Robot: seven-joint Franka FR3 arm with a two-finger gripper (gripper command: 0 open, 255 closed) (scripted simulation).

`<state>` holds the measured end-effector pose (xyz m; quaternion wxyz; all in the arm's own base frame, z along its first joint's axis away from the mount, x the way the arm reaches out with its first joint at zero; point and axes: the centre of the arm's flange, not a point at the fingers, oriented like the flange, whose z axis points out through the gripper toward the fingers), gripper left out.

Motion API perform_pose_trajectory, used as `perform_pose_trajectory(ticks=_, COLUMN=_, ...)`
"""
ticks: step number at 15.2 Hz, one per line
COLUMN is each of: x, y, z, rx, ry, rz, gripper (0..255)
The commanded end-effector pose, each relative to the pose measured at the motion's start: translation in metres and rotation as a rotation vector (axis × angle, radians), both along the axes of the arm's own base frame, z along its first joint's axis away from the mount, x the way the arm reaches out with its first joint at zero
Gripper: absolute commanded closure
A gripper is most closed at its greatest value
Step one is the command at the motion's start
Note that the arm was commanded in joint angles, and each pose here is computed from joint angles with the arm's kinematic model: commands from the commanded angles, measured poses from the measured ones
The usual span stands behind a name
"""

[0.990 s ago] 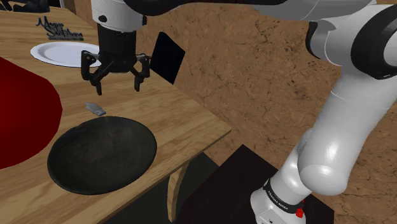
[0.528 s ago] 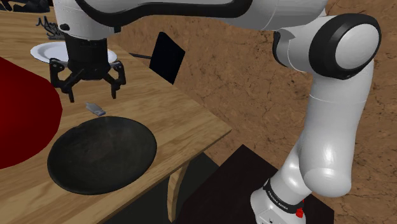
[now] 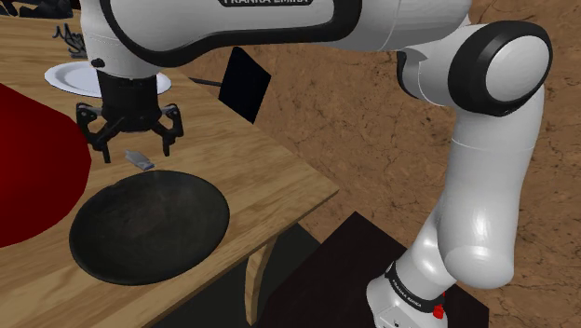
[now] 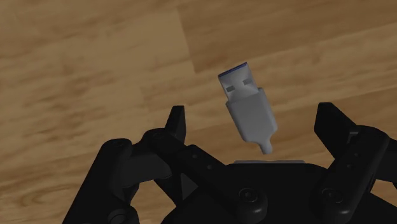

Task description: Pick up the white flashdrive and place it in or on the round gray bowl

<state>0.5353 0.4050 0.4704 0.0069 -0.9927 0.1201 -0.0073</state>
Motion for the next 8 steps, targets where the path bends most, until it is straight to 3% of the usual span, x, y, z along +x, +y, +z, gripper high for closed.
perform_pose_trajectory(ticks=1, x=-0.0002, y=0.0, z=-0.0006, rx=0.0, ry=0.0, rz=0.0, gripper=0)
perform_pose_trajectory(ticks=4, x=-0.0001, y=-0.0001, z=-0.0005, rx=0.0, ry=0.0, rz=0.0, gripper=0)
perform_pose_trajectory(ticks=5, x=-0.0001, y=-0.0001, z=-0.0005, rx=0.0, ry=0.0, rz=0.0, gripper=255)
perform_pose_trajectory(ticks=8, x=0.0002, y=0.0006, z=-0.0007, rx=0.0, ry=0.0, rz=0.0, gripper=255)
